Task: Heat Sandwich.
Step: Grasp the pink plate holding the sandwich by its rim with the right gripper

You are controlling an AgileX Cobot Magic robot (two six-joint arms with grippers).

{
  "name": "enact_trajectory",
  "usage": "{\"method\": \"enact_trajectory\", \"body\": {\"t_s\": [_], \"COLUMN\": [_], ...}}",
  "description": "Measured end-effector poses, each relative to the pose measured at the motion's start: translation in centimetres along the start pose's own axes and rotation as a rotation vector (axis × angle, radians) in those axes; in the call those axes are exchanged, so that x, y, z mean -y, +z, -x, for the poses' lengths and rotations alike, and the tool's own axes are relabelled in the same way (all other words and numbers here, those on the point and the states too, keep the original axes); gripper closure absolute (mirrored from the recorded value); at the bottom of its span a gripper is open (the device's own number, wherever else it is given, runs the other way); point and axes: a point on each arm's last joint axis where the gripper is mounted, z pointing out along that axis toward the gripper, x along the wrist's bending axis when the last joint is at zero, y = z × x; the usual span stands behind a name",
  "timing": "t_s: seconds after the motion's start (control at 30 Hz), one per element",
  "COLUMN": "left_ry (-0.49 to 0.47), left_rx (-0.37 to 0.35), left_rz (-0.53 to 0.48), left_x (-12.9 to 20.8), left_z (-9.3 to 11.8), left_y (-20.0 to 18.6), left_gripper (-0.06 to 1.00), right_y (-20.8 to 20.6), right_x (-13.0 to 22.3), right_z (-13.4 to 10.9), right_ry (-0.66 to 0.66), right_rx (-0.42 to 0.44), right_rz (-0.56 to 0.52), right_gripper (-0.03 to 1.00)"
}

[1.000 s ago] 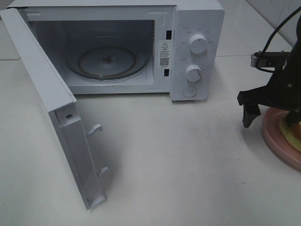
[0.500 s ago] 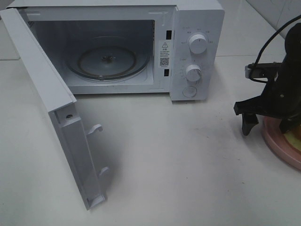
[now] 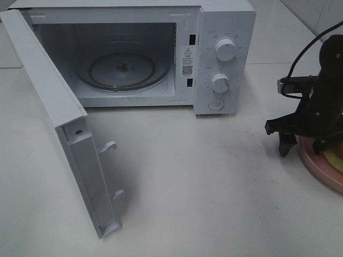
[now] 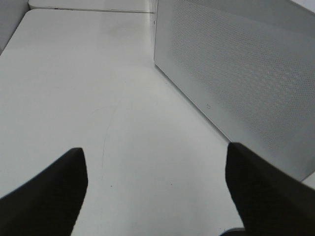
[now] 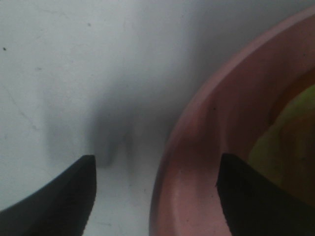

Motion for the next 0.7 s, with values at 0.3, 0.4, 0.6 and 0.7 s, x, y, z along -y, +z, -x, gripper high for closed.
{"method": "enact_trajectory", "body": {"t_s": [0.3,0.4,0.6,0.7], "left_ry": [0.0,0.0,0.0,0.0], "left_rx": [0.0,0.0,0.0,0.0], "left_rz": [0.0,0.0,0.0,0.0], "left_x": [0.0,0.0,0.0,0.0], "left_z": [0.0,0.0,0.0,0.0], "left_y": [0.0,0.0,0.0,0.0], "left_gripper": [0.23,0.23,0.23,0.23], "right_y": [0.79,0.8,0.8,0.8], "right_x": [0.09,0.09,0.13,0.15], "right_z": [0.01,0.04,0.06,0.07], "right_ry": [0.003,0.005,0.004,0.011], "right_rx": [0.007,0.007,0.009,0.01], "right_rz": [-0.023,-0.024,-0.028,-0.031], "right_gripper": [0.3,0.3,0.33,0.37]}}
